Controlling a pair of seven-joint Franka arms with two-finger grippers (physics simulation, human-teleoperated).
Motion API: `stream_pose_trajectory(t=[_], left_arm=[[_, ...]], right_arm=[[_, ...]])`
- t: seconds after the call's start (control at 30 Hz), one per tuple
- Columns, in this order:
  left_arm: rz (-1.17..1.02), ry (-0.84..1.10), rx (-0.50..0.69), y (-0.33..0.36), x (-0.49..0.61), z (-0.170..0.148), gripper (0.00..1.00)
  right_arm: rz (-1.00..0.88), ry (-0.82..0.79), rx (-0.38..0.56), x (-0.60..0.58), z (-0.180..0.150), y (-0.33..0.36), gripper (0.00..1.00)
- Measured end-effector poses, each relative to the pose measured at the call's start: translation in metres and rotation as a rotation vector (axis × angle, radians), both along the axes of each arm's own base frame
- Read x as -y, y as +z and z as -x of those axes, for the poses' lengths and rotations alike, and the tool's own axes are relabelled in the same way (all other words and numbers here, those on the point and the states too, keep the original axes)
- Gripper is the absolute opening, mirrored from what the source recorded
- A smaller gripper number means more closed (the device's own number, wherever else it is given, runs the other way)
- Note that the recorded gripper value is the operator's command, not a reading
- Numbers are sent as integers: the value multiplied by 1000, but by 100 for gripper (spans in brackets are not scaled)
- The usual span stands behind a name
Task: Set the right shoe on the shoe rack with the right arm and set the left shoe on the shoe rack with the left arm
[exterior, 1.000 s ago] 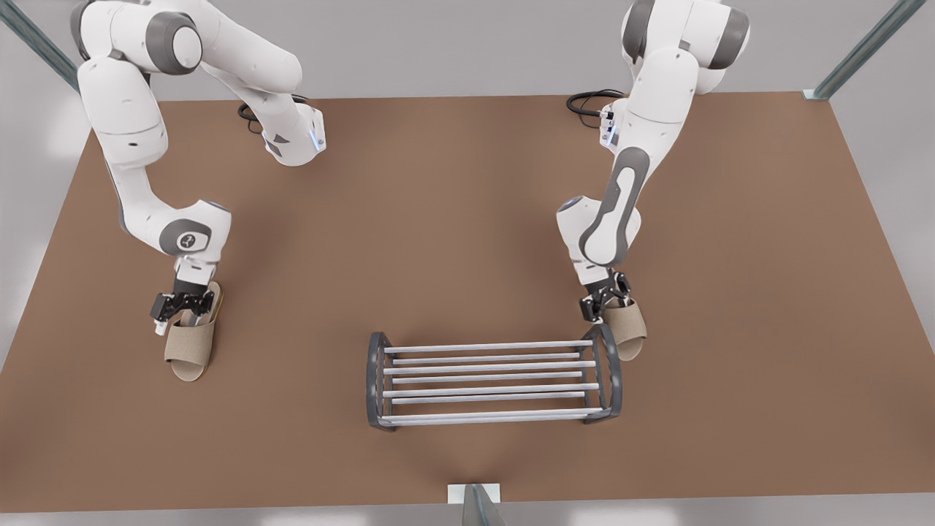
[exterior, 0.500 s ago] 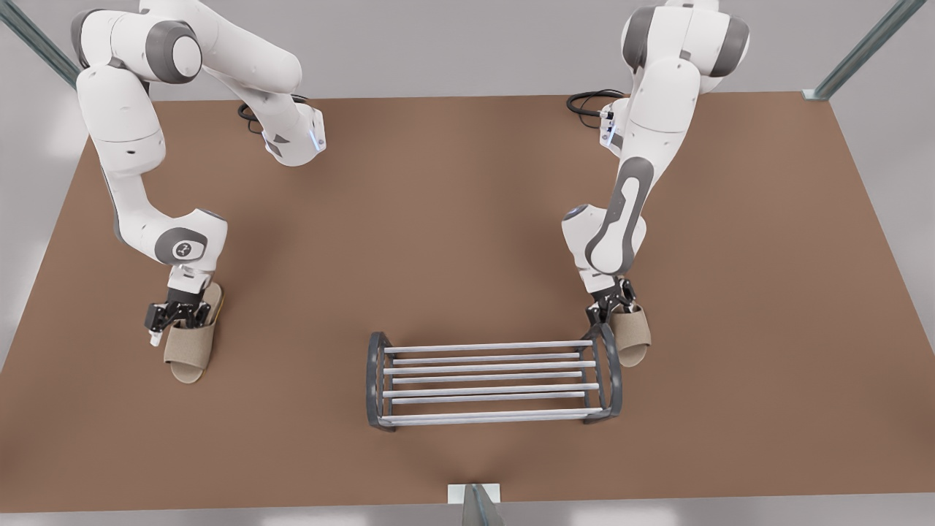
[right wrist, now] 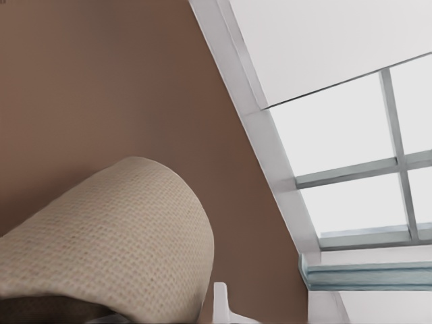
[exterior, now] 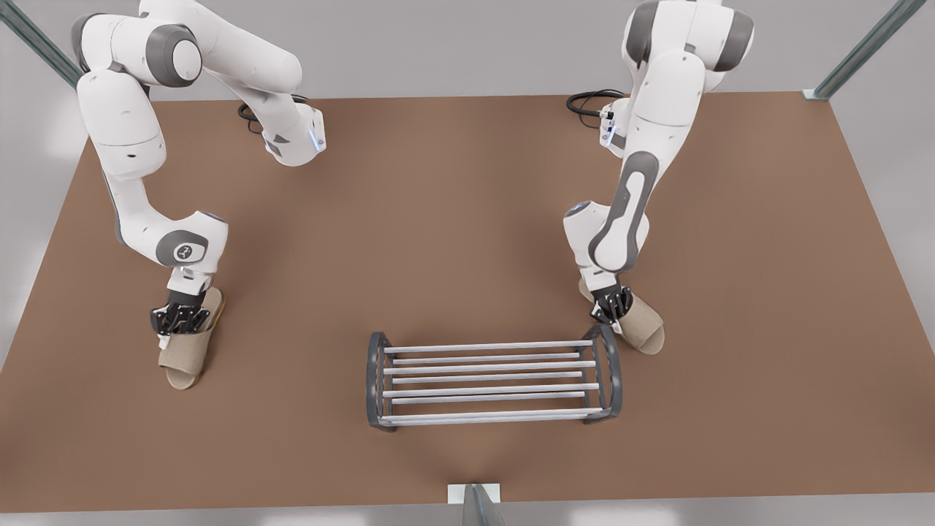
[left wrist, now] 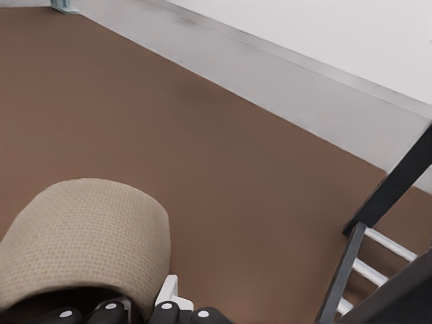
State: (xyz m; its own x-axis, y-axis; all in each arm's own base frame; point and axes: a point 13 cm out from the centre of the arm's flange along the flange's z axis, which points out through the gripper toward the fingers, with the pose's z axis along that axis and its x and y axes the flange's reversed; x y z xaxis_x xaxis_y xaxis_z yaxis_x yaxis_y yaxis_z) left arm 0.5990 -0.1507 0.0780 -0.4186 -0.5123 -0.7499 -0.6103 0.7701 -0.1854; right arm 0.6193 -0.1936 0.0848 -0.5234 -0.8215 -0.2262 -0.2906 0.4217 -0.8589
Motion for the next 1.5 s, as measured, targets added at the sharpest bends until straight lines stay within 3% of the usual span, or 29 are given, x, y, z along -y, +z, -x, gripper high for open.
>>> stream_pose_trajectory(t=[0.13, 0.23, 0.33, 0.53, 0.6, 0.63, 0.7, 0.77, 1.2, 1.5], left_arm=[[29, 35, 39, 43, -21, -1, 21], [62, 125, 136, 122, -91, -19, 21], [139, 143, 274, 224, -120, -38, 21], [189, 115, 587, 423, -131, -127, 21], [265, 15, 637, 460, -38, -153, 21], [343, -108, 626, 467, 76, -141, 21], [468, -308, 557, 459, 270, -74, 21], [502, -324, 508, 442, 315, -51, 21], [321, -154, 273, 261, 275, -70, 21], [225, -105, 205, 179, 238, -104, 21]], right_arm=[[-4, -3, 6, 0, -1, 2, 38], [-6, -5, 12, 0, -1, 6, 28], [-6, -4, 24, 1, -3, 17, 27], [-15, 25, 101, -5, -19, 141, 27], [-30, 46, 103, -13, -25, 175, 27], [-40, 62, 102, -19, -32, 190, 27], [-61, 97, 86, -36, -41, 208, 27], [-82, 125, 60, -51, -44, 213, 27], [-131, 363, 32, -201, -89, 239, 26], [-121, 417, 60, -233, -103, 259, 26]])
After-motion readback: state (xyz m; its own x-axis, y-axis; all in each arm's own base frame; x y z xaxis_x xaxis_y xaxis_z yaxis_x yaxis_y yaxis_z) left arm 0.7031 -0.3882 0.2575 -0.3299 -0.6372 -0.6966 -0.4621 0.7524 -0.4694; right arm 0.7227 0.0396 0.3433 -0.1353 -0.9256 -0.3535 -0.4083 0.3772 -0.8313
